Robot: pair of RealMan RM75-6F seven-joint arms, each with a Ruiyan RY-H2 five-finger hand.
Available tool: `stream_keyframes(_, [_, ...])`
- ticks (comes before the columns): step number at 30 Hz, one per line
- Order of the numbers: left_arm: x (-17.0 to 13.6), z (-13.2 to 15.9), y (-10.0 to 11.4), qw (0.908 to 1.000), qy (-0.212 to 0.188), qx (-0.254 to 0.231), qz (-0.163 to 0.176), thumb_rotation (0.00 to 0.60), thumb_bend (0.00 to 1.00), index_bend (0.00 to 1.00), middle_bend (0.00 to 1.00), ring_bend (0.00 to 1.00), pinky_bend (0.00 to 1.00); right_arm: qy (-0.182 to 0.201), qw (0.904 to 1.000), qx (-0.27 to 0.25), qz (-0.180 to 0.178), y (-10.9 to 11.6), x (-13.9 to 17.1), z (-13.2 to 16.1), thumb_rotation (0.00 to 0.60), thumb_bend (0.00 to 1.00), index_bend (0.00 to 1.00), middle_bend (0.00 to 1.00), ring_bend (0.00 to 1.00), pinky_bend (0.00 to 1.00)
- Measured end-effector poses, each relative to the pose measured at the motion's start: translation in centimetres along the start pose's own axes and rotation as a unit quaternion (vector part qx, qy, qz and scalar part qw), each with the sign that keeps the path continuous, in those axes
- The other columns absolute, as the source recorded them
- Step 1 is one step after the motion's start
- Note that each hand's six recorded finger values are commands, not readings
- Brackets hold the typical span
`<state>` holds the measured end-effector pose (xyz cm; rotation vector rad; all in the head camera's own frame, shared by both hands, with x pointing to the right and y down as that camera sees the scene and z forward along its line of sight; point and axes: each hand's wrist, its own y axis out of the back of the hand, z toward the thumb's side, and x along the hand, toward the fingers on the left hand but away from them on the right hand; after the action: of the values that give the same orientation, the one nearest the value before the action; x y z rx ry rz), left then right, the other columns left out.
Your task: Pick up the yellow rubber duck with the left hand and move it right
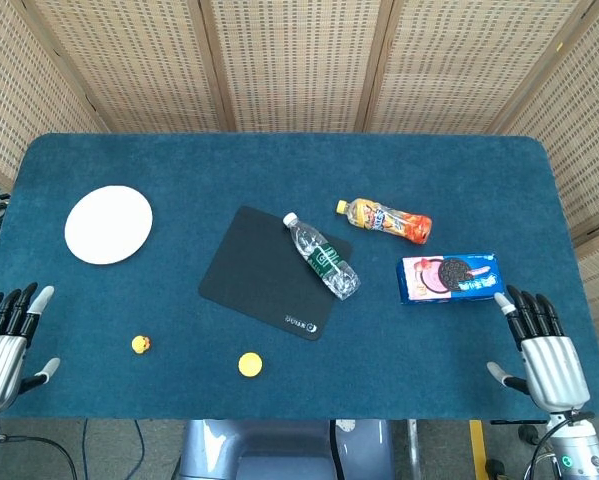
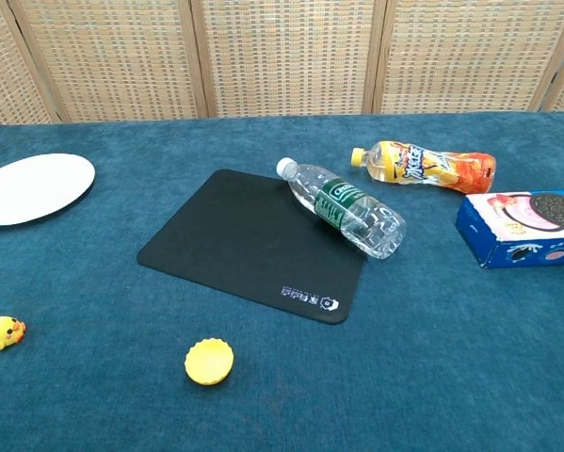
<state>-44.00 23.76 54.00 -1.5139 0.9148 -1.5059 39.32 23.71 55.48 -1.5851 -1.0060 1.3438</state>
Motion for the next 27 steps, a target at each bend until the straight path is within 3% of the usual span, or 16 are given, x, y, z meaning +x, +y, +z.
stream_keyframes(9, [0.2,0.1,-0.1,1.0000,-0.004,-0.001,-0.004,0.600,0.22,0.00,0.00,0.00,0.00,-0.005,1.0000,0.002,0.005,-0.3,-0.2,-0.2,0.600,0.00,0.02,0.00,0.00,0.01])
stream_keyframes(18, [0.1,1.3,-0.3,0.9991,-0.037,-0.016,-0.012,0.600,0.22,0.00,0.00,0.00,0.00,-0.005,1.0000,-0.001,0.002,-0.1,-0.1,-0.2,0.600,0.00,0.02,0.00,0.00,0.01])
stream_keyframes(27, [0.9,2.0,-2.0,0.9947,-0.083,-0.008,-0.060,0.600,0.23,0.24,0.00,0.00,0.00,-0.003,1.0000,0.001,0.001,-0.1,-0.1,0.0,0.600,0.00,0.03,0.00,0.00,0.01])
